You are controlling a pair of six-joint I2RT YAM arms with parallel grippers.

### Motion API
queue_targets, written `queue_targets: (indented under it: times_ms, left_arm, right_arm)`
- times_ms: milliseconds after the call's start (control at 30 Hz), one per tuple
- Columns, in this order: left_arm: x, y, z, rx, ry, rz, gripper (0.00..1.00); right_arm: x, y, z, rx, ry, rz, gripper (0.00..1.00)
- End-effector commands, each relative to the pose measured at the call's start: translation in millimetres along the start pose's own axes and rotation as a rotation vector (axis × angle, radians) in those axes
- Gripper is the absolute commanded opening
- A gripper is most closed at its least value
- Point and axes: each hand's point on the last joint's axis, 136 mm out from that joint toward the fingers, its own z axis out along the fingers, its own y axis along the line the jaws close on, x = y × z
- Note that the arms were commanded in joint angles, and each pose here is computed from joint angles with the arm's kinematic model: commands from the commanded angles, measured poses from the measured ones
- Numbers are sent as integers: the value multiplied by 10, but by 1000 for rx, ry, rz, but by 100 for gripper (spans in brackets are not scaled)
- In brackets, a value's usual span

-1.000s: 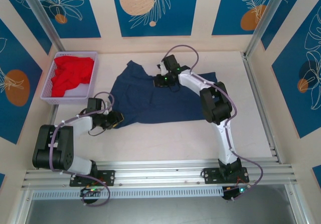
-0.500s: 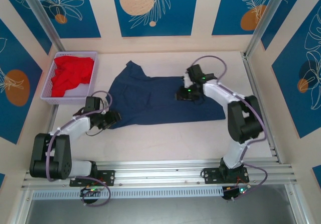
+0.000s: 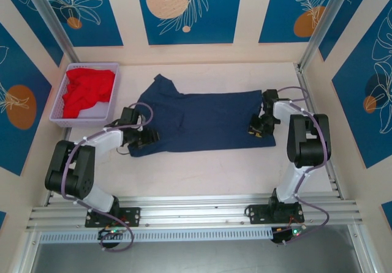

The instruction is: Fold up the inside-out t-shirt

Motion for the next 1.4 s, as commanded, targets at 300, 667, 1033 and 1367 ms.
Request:
queue_targets:
  times_ms: [300,667,1033,1367]
  left_arm:
    - [449,-1,-423,-14,-37,4,56]
    - [-1591,-586,-354,73,-295,69,60]
    - [-2614,-739,594,67,-178,121,58]
    - [-2687,-723,1144,104,-77,103,61]
  right_arm:
    - [693,-344,-298,-54,-37,195,28]
    - [-283,581,-683,-195,-336,-130,39]
    - [-579,681,-642,-184,-352,-150,40]
    - [-534,669,-599,-178,-341,-161,40]
